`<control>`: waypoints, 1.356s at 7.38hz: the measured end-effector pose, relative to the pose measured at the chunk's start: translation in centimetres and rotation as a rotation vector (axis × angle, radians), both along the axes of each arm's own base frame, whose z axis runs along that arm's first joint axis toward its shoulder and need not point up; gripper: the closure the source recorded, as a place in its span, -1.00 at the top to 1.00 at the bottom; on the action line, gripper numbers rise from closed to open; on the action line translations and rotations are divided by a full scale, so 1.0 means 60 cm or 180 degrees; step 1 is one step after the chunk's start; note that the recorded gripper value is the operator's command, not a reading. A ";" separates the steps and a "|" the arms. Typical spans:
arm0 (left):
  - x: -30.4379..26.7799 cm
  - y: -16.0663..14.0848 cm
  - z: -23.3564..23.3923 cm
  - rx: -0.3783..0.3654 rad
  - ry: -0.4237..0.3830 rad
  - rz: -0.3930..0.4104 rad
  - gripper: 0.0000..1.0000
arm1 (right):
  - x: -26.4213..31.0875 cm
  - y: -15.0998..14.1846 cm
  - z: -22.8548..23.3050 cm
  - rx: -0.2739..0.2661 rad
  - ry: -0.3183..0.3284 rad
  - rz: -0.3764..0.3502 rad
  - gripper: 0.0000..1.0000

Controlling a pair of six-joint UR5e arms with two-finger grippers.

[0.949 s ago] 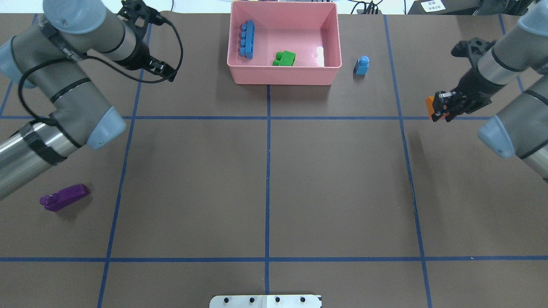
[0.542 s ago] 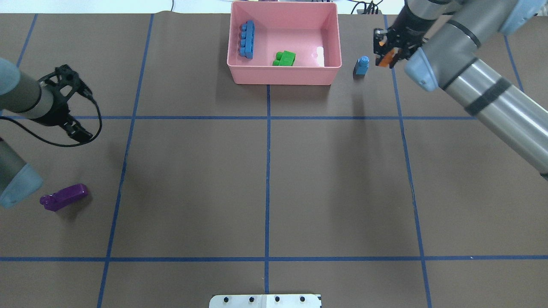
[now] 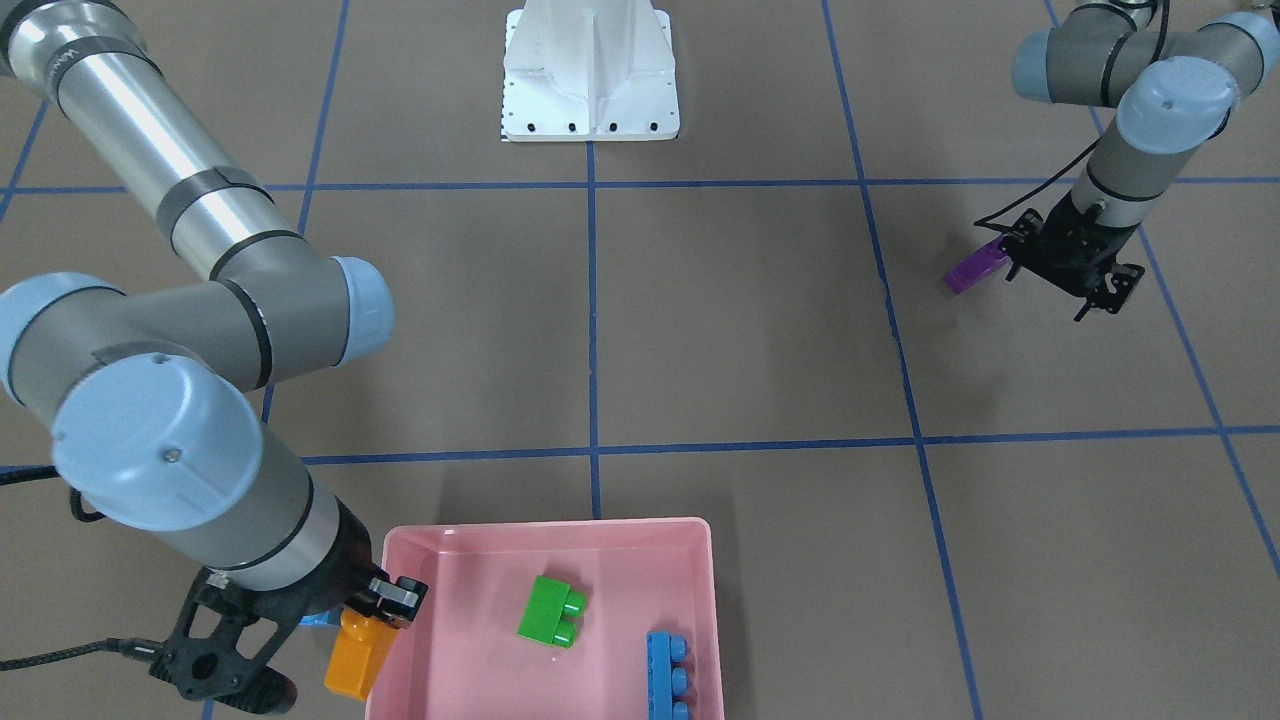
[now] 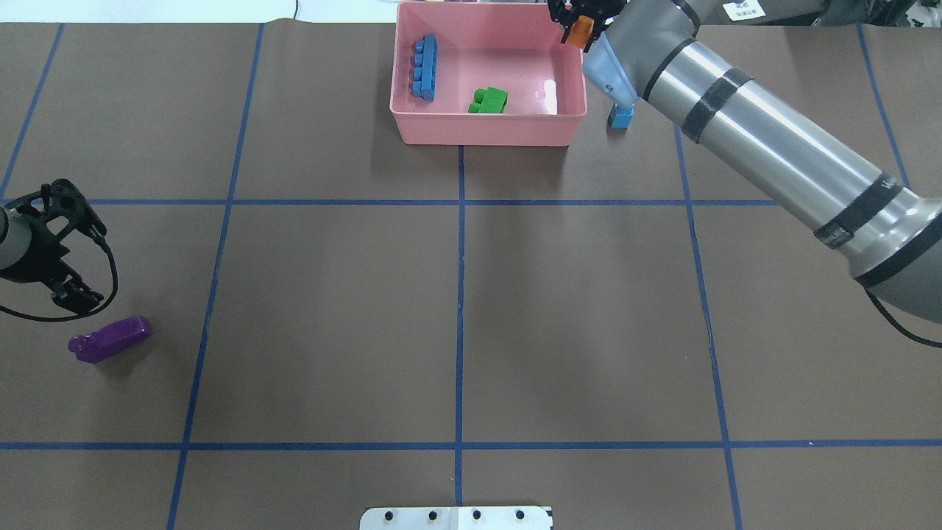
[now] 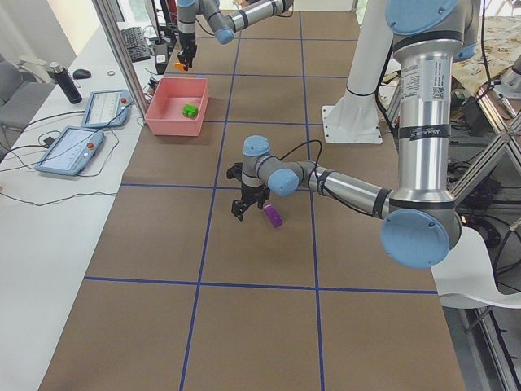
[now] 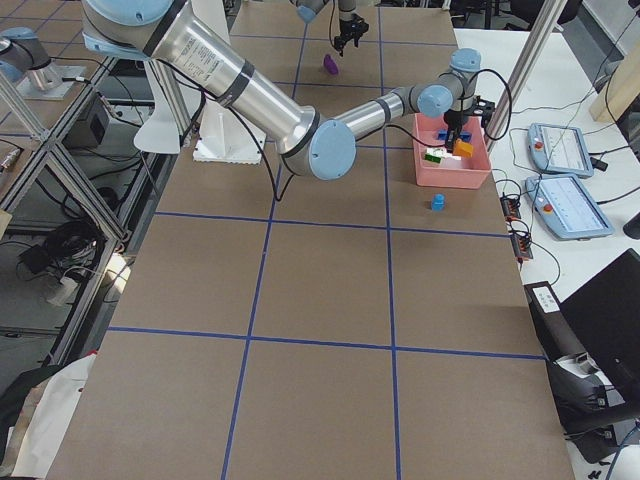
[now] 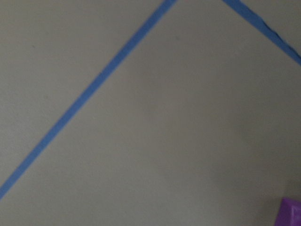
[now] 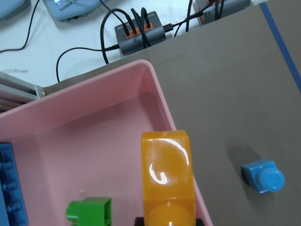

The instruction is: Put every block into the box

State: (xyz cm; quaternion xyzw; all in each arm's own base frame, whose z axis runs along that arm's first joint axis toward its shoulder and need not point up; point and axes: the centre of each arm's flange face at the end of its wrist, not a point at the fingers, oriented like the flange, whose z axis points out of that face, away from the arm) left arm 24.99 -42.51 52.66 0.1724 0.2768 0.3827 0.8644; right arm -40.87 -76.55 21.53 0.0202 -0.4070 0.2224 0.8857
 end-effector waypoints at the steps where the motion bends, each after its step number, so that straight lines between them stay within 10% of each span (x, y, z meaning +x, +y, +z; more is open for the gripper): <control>1: 0.001 0.024 -0.007 -0.0028 0.0035 0.0095 1.00 | -0.037 0.002 -0.015 -0.0014 0.0027 0.0122 -1.00; 2: 0.011 0.049 -0.012 -0.0045 0.0046 0.0200 1.00 | -0.069 0.012 -0.019 -0.0005 0.0044 0.0148 0.91; 5: 0.067 0.105 0.007 -0.0144 -0.0068 0.0518 0.98 | -0.125 0.037 -0.010 0.0133 -0.0033 0.0080 1.00; 8: 0.102 0.113 0.021 -0.0182 -0.0133 0.0636 -0.99 | -0.107 0.026 0.006 0.0175 -0.0026 0.0079 1.00; 10: 0.105 0.109 0.016 -0.0177 -0.0116 0.0635 -1.00 | -0.061 0.004 0.055 0.0244 0.0083 0.0026 1.00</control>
